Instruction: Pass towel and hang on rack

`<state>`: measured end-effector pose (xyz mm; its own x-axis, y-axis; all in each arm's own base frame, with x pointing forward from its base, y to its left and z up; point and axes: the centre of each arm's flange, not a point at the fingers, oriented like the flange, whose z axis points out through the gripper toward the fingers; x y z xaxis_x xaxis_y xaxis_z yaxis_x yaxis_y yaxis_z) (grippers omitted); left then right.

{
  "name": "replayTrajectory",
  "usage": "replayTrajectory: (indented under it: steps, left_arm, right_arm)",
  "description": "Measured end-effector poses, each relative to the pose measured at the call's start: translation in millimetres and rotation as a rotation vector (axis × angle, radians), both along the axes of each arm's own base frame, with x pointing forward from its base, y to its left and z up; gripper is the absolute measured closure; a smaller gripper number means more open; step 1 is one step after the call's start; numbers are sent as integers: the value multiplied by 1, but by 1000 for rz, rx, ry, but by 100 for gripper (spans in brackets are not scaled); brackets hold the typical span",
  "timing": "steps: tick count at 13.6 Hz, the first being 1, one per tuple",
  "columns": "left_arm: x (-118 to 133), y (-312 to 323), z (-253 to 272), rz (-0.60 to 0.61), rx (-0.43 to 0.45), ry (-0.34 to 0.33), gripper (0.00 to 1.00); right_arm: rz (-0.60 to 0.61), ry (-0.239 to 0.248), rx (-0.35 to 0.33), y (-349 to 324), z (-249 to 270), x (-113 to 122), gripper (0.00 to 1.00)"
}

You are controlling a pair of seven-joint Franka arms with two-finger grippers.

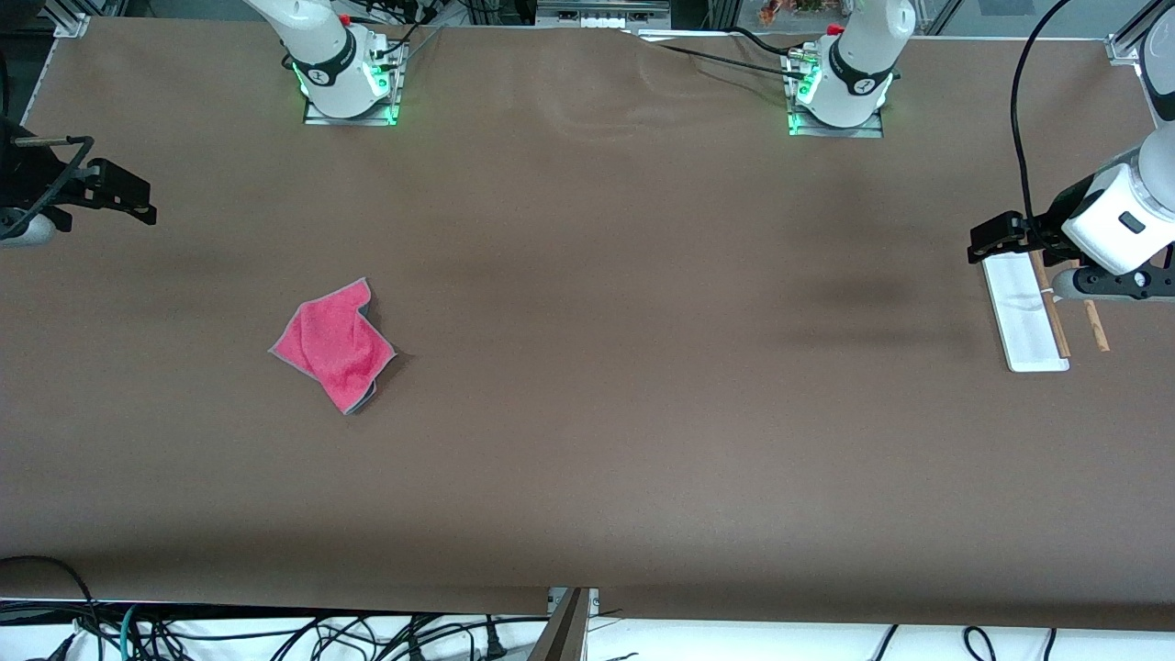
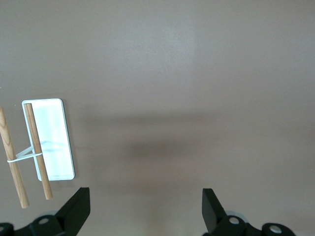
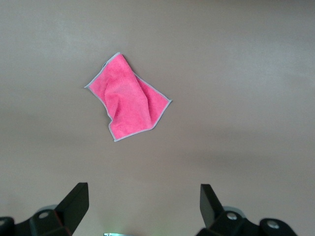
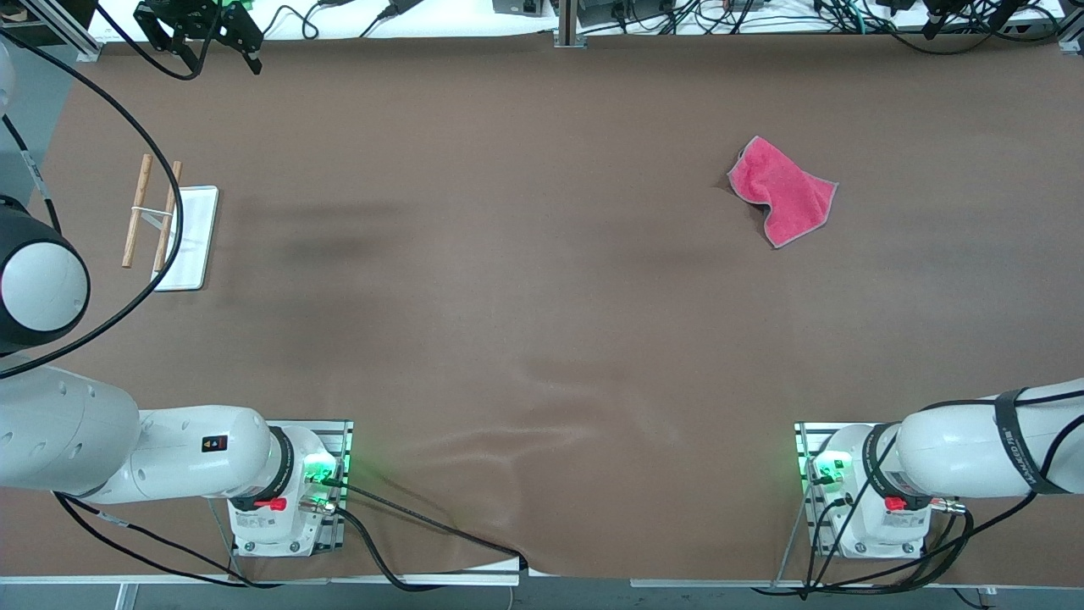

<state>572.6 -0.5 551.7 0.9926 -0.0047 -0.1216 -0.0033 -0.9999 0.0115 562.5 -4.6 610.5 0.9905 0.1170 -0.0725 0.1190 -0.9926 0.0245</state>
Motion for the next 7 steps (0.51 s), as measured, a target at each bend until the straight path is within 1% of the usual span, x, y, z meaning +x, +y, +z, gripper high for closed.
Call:
replayTrajectory:
  steps: [7]
  left_arm:
    - [0, 0, 0, -2, 0, 0, 0]
  right_arm:
    - [0, -5, 0, 0, 0, 1, 0]
